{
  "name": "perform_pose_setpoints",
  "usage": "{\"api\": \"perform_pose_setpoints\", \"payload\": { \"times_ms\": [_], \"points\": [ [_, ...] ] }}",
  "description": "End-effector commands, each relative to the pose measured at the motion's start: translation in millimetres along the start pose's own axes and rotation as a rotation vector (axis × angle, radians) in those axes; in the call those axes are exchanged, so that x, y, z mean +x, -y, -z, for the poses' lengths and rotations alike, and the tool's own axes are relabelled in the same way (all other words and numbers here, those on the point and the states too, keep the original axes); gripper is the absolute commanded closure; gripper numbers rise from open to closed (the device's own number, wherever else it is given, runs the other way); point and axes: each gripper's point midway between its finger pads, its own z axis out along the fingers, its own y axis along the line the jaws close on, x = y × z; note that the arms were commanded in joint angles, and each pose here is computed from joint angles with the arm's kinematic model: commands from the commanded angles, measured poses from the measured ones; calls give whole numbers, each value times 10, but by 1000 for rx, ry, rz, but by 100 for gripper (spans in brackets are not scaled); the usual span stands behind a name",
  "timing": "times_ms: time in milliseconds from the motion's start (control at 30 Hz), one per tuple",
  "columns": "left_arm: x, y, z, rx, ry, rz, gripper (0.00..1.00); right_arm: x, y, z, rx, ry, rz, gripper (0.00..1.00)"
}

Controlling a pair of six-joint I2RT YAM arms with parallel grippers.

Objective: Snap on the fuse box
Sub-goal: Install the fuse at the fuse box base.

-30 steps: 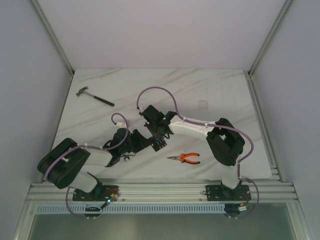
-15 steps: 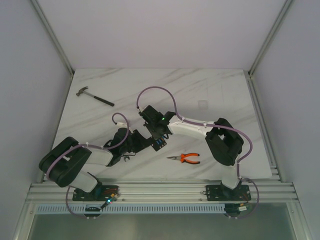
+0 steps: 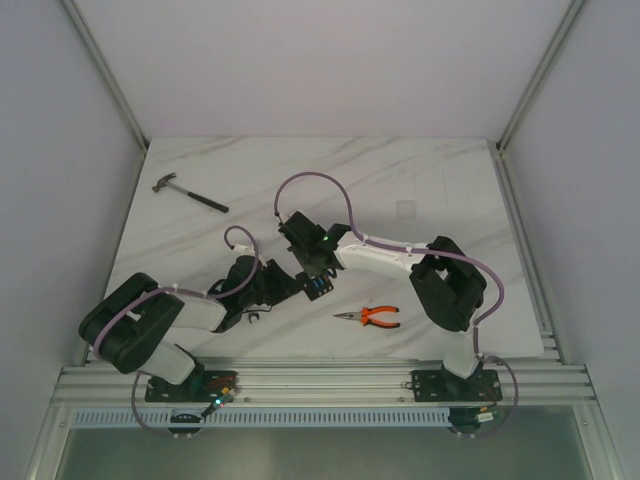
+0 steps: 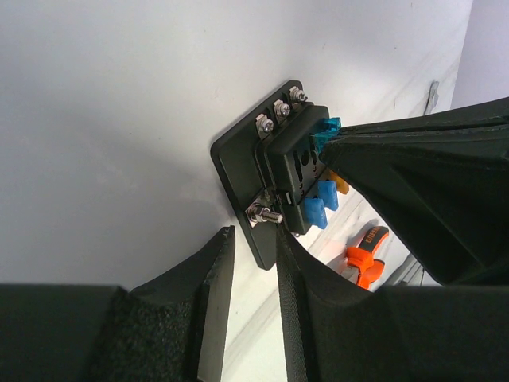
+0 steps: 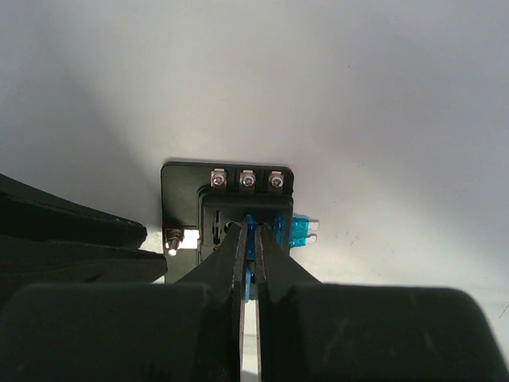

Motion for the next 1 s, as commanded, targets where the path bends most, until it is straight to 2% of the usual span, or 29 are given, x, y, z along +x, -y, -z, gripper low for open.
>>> {"api": "perform_pose_setpoints", "payload": {
  "times_ms": [0, 400, 633, 833, 967],
  "points": [
    [37, -74, -23, -32, -23, 12, 63, 36, -38, -89, 17, -16, -8, 100],
    [51, -105, -50, -47, -33, 22, 66, 187, -112, -171, 6, -47, -47, 100],
    [52, -150, -33, -68, -27, 35, 70, 141, -101, -87, 5, -21, -71, 100],
    [49, -142, -31, -65, -26, 33, 72, 75, -142, -20, -19, -2, -90, 93],
    [52, -140, -32, -64, -28, 33, 72, -12, -157, 52, -33, 22, -97, 83]
  ]
}}
